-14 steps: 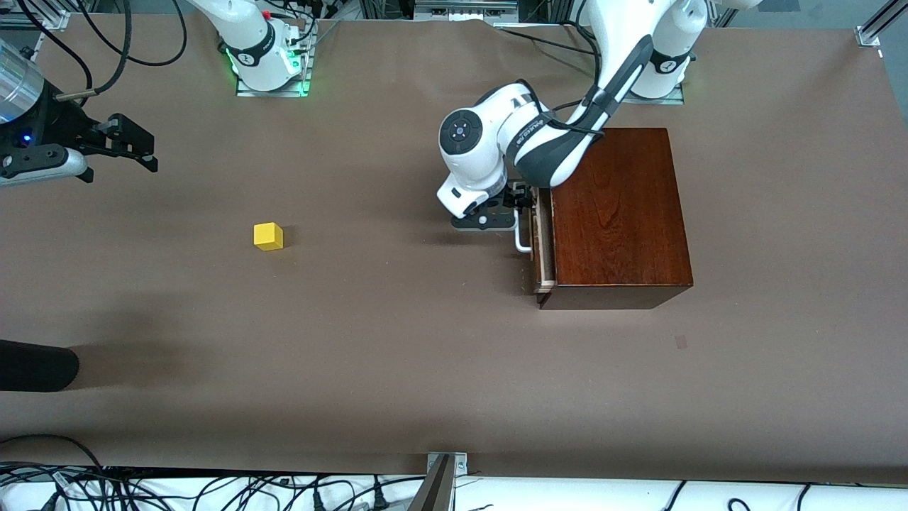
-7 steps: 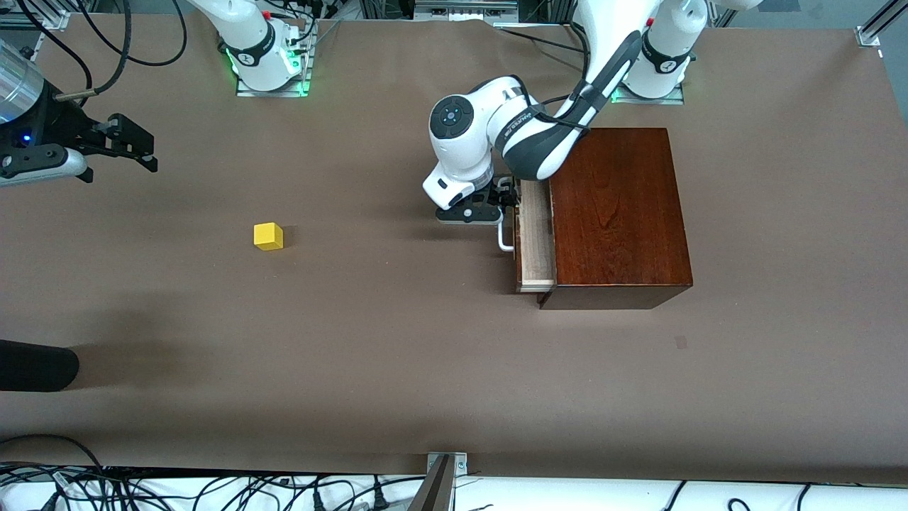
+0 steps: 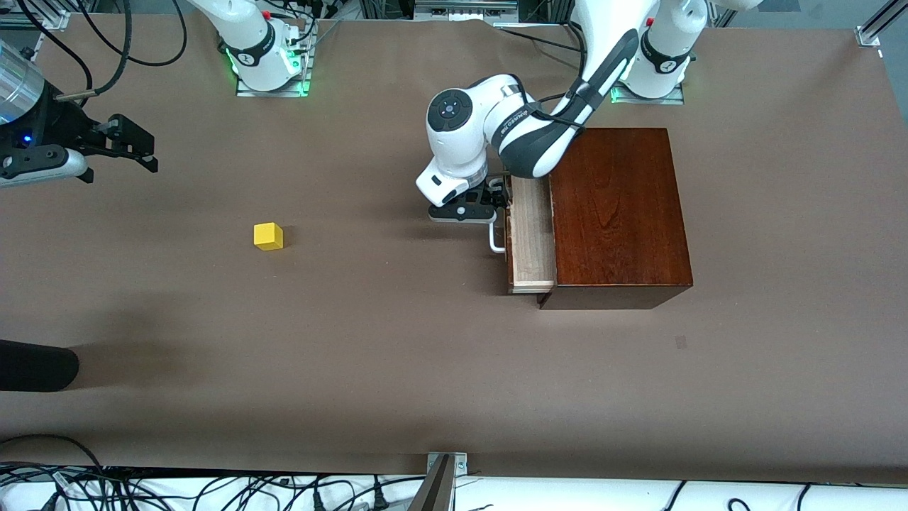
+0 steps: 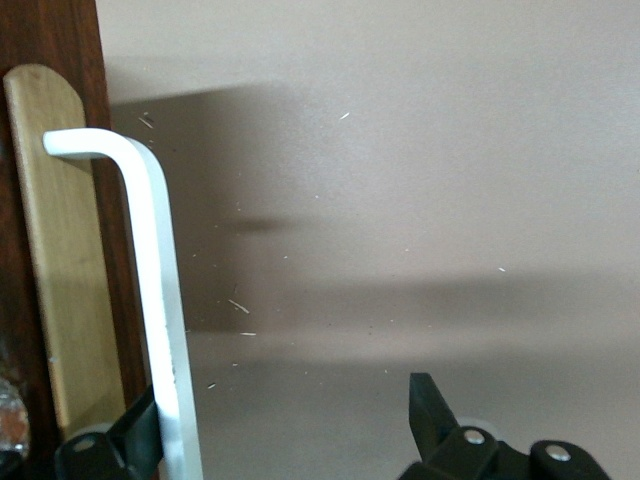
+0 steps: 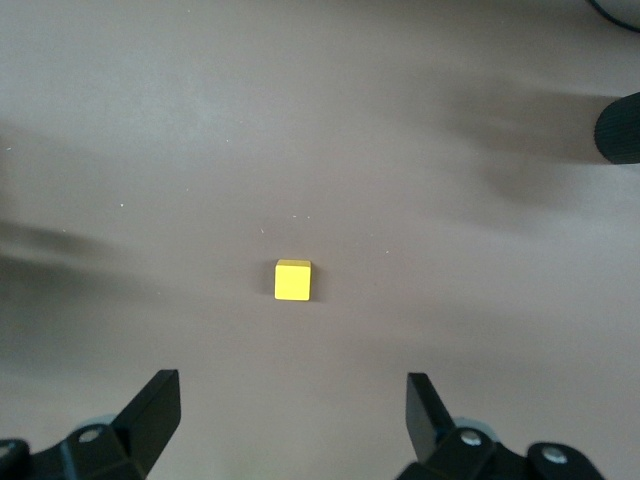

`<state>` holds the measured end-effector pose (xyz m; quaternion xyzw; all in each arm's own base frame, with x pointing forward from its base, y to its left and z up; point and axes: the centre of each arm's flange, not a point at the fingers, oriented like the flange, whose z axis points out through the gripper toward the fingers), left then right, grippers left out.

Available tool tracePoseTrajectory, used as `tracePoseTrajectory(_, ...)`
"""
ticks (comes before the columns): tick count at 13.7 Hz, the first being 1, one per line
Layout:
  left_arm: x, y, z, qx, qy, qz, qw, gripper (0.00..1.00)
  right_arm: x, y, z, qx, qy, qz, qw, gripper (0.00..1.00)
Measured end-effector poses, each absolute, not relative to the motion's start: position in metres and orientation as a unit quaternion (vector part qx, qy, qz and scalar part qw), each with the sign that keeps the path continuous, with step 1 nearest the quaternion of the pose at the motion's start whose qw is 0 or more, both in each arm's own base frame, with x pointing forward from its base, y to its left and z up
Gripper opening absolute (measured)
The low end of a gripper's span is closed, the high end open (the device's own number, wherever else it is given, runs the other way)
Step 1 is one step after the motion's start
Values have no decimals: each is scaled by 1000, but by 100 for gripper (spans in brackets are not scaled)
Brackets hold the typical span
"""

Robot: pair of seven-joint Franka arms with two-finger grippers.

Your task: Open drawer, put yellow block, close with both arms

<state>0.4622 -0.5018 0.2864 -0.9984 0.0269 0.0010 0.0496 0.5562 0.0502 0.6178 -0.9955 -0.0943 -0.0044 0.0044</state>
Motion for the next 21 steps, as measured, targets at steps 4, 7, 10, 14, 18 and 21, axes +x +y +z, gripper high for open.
tracePoseTrajectory(4,460,-505,287,-998,29,0,48,100,560,54,612,-995,-97,-2,5,100)
tracePoseTrajectory(7,460,-505,287,-998,29,0,48,100,569,58,604,-995,-98,-10,13,100)
tracePoseTrajectory(10,461,-512,292,-999,32,-9,34,100,572,59,601,-995,-95,-11,23,100)
tracePoseTrajectory(14,463,-511,301,-998,30,0,51,100,572,58,605,-995,-95,-16,25,100)
tracePoseTrajectory(18,479,-504,362,-995,9,23,100,100,572,59,603,-995,-101,-9,25,100)
tracePoseTrajectory(21,492,-481,422,-993,-18,23,118,100,570,61,576,-993,-111,39,25,100)
